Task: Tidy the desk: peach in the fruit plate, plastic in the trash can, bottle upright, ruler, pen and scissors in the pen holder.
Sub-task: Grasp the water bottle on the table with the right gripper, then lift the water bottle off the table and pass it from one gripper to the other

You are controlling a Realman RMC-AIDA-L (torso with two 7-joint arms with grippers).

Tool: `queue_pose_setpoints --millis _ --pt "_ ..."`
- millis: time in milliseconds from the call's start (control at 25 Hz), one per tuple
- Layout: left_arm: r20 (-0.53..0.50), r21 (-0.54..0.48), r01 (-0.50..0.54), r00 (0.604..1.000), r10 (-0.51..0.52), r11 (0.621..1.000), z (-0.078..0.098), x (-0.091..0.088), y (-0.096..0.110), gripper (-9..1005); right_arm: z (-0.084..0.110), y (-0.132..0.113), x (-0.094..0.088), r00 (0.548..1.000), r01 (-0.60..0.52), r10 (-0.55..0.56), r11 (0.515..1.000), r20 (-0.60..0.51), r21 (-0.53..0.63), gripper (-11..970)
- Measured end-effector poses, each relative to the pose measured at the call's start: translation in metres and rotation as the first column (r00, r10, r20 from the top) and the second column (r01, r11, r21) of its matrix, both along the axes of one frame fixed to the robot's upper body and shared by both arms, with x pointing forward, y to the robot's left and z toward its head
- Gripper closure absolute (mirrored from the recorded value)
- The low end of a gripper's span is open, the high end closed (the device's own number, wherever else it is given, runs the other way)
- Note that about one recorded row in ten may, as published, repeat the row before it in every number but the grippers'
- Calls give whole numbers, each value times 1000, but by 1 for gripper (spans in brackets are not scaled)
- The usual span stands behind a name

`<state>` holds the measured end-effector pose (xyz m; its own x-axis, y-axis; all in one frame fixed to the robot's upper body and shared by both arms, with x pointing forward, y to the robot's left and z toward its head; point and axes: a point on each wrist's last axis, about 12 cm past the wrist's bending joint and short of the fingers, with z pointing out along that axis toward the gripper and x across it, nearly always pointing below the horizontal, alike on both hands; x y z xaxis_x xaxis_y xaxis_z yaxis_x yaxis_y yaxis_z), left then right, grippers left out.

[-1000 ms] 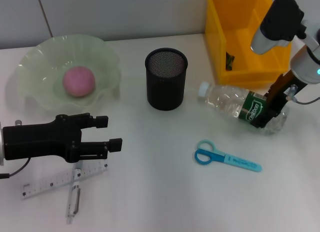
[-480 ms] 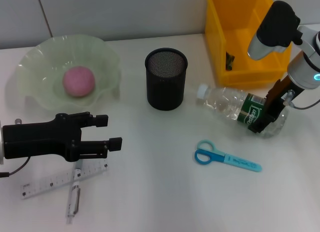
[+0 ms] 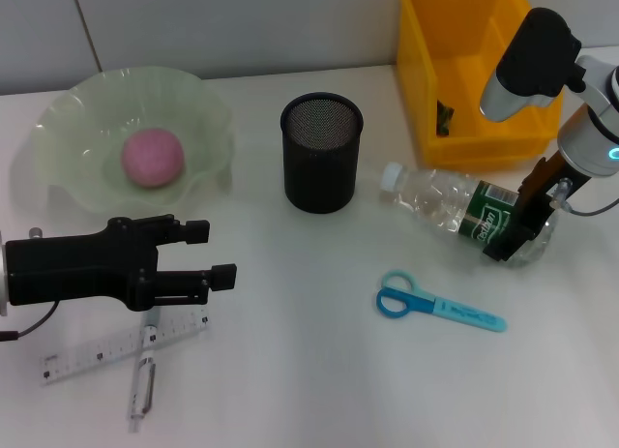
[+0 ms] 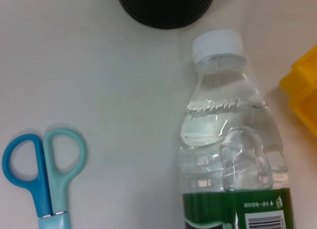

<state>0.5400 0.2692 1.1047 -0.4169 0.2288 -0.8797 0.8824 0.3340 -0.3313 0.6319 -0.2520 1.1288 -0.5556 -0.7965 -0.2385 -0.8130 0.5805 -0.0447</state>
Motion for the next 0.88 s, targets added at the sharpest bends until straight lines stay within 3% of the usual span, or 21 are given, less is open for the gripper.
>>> queue_pose_setpoints --millis 880 --pt "6 3 -2 1000 2 1000 1 1 0 161 6 4 -4 999 0 -2 999 49 34 178"
